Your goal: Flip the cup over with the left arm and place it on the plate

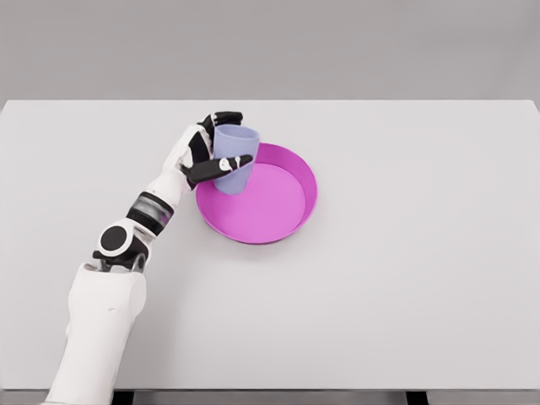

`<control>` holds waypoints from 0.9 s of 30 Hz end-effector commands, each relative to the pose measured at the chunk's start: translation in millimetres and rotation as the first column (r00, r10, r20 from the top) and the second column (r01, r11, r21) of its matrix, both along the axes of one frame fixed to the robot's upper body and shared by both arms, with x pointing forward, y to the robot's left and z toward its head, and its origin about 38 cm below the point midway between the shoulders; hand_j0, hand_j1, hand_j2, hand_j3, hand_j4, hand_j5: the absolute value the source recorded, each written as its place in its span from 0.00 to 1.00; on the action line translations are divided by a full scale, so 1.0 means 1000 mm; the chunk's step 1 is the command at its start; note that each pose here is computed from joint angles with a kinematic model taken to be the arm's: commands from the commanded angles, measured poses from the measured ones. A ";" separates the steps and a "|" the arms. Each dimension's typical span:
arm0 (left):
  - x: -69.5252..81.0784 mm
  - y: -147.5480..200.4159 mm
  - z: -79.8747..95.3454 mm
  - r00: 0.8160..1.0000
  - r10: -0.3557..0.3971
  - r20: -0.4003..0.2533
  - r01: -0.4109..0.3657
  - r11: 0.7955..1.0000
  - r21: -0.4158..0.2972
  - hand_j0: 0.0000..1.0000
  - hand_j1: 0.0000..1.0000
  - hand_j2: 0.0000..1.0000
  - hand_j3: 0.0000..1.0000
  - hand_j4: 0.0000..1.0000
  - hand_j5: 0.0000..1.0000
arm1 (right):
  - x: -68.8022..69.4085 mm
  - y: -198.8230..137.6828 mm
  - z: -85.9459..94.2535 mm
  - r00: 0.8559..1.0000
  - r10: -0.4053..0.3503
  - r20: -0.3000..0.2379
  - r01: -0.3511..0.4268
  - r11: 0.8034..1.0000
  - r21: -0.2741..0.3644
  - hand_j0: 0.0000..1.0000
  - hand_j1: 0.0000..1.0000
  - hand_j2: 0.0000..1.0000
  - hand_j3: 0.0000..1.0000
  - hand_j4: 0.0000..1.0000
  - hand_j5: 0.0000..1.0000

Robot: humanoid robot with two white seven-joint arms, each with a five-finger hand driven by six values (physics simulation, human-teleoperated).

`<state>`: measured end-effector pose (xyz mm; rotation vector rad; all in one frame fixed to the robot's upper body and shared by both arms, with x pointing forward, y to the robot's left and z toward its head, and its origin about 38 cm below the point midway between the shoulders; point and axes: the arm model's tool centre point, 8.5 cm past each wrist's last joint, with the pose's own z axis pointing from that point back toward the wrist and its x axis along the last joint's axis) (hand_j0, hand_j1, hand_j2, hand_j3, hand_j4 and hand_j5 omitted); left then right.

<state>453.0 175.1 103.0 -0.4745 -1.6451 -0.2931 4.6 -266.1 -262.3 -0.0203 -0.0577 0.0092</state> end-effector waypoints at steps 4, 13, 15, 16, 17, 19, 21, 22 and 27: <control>-0.003 -0.009 0.007 0.998 -0.025 0.066 0.026 1.000 -0.014 0.64 0.64 0.64 0.64 0.64 0.64 | 0.000 0.000 0.000 1.000 0.000 0.000 0.000 1.000 0.000 1.00 1.00 1.00 1.00 1.00 1.00; -0.012 -0.012 0.005 0.984 -0.033 0.173 0.036 0.999 -0.015 0.65 0.65 0.65 0.65 0.65 0.65 | 0.001 0.000 0.000 1.000 0.000 0.002 0.000 1.000 0.000 1.00 1.00 1.00 1.00 1.00 1.00; -0.012 -0.015 -0.001 0.985 -0.043 0.165 0.044 0.999 -0.007 0.65 0.65 0.65 0.65 0.65 0.65 | 0.001 0.000 0.000 1.000 0.000 0.002 0.000 1.000 0.000 1.00 1.00 1.00 1.00 1.00 1.00; -0.013 -0.016 -0.003 0.985 -0.045 0.165 0.046 0.999 -0.004 0.65 0.65 0.65 0.65 0.65 0.65 | 0.001 0.000 0.000 1.000 0.000 0.002 0.000 1.000 0.000 1.00 1.00 1.00 1.00 1.00 1.00; -0.013 -0.016 -0.004 0.985 -0.044 0.167 0.045 0.999 -0.001 0.65 0.65 0.65 0.65 0.65 0.65 | 0.000 0.000 0.000 1.000 0.000 0.000 0.000 1.000 0.000 1.00 1.00 1.00 1.00 1.00 1.00; -0.014 -0.020 -0.011 0.986 -0.057 0.155 0.056 0.998 0.015 0.66 0.66 0.66 0.66 0.66 0.66 | 0.000 0.000 0.000 1.000 0.000 0.000 0.000 1.000 0.000 1.00 1.00 1.00 1.00 1.00 1.00; -0.014 -0.020 -0.015 0.988 -0.057 0.146 0.055 0.998 0.019 0.66 0.66 0.66 0.66 0.66 0.66 | 0.000 0.000 0.000 1.000 0.000 0.000 0.000 1.000 0.000 1.00 1.00 1.00 1.00 1.00 1.00; -0.014 -0.020 -0.016 0.988 -0.057 0.144 0.055 0.998 0.021 0.66 0.66 0.66 0.66 0.66 0.66 | 0.001 0.000 0.000 1.000 0.000 0.002 0.000 1.000 0.000 1.00 1.00 1.00 1.00 1.00 1.00; -0.013 -0.019 -0.019 0.989 -0.057 0.134 0.055 0.998 0.023 0.67 0.67 0.67 0.67 0.67 0.67 | 0.000 0.000 0.000 1.000 0.000 0.000 0.000 1.000 0.000 1.00 1.00 1.00 1.00 1.00 1.00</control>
